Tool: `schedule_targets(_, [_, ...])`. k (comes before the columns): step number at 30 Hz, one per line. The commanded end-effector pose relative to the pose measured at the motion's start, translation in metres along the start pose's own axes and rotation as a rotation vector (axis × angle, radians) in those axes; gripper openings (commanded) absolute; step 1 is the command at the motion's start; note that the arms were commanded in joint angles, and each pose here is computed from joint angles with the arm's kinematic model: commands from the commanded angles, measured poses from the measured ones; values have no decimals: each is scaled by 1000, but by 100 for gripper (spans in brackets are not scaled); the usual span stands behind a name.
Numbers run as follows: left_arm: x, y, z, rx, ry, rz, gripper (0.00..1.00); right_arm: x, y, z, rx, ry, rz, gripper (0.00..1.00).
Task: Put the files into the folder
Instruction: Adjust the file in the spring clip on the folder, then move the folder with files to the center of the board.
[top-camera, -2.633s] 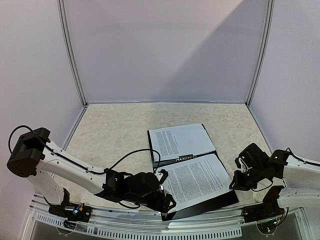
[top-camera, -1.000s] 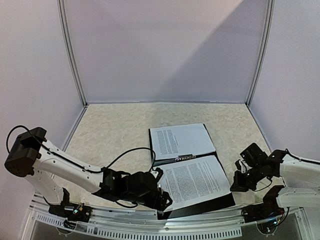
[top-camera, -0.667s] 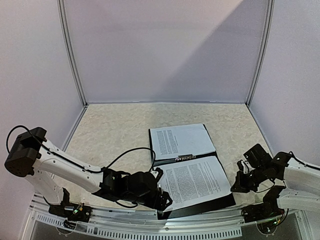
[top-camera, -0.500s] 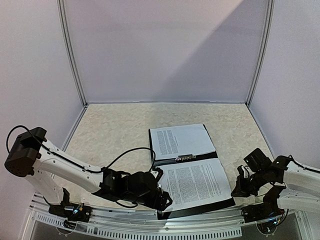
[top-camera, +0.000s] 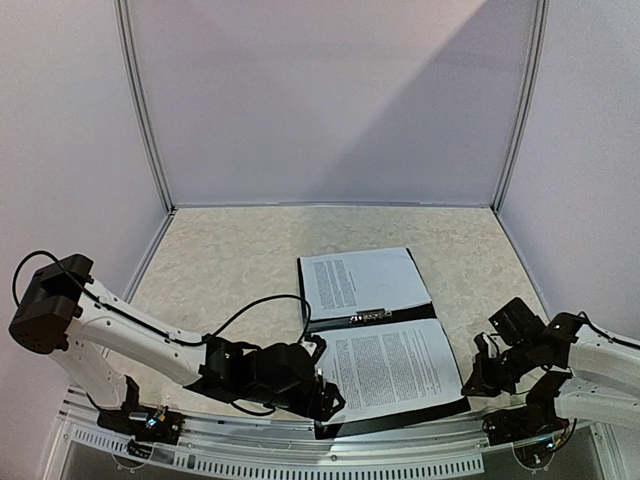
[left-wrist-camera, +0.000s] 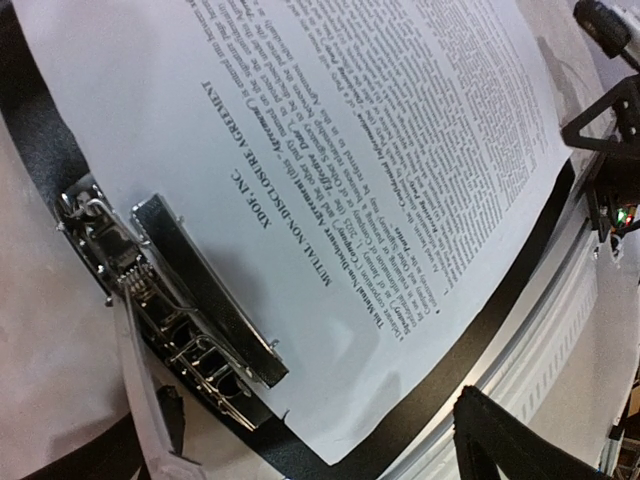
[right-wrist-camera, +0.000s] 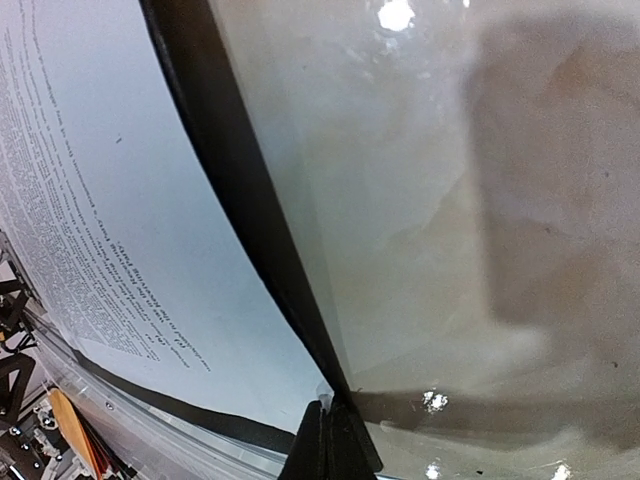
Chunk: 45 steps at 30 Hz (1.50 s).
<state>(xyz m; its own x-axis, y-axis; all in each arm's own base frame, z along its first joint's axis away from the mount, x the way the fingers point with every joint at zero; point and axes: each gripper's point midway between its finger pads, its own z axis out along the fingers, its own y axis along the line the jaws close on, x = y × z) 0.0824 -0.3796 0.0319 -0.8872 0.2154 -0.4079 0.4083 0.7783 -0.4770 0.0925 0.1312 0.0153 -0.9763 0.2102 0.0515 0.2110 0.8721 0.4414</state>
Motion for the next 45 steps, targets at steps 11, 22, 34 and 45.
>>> schedule_targets(11, [5, 53, -19, -228, 48, 38, 99, -16, 12, -42, 106, -49, -105, 52])
schedule_targets(22, [9, 44, -22, -107, 66, 61, 100, -49, 39, -53, 132, -110, -210, 60])
schedule_targets(34, [5, -24, 20, 118, 118, 135, 91, -85, 100, -67, -36, -243, -364, 66])
schedule_targets(45, [-45, -4, 47, 21, 55, 54, 97, -129, 58, -67, 291, -294, -433, 81])
